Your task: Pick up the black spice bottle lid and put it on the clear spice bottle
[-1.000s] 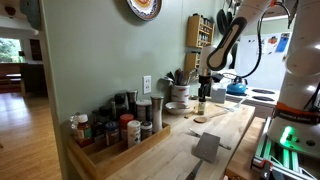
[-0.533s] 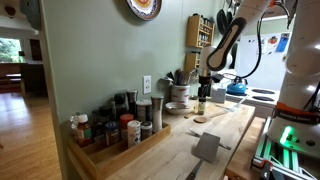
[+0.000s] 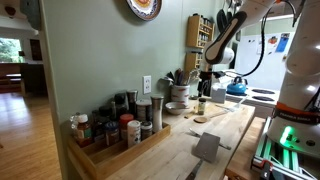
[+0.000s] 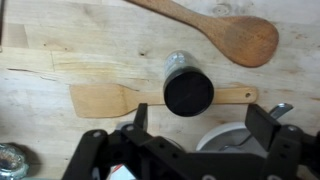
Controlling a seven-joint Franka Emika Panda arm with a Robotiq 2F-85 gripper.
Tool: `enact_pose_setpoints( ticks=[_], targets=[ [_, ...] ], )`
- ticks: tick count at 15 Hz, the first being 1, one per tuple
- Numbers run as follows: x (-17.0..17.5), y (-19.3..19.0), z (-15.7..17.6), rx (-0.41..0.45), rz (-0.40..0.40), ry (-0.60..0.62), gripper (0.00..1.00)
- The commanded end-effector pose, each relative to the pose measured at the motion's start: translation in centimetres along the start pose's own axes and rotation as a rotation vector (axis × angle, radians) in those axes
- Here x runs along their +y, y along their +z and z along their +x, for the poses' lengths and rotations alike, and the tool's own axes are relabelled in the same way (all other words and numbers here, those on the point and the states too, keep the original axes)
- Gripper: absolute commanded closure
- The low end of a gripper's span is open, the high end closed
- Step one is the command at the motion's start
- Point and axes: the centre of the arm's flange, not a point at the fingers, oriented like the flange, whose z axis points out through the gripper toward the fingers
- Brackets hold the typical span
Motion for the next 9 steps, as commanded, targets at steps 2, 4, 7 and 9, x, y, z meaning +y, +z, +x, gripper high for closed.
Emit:
enact_pose_setpoints(
  ticks=[2,4,7,9],
  targets=[
    [1.0,-5.6,-3.3,-0.038,0.066,0.081,0.00],
    [1.0,-7.4,-4.3,-0.058,0.070,0.114,0.00],
    [0.7,-10.0,-5.9,-0.068,0.059,0.188,0.00],
    [0.5,-11.5,-6.9,-0.070,0.045,0.225,0.00]
  ],
)
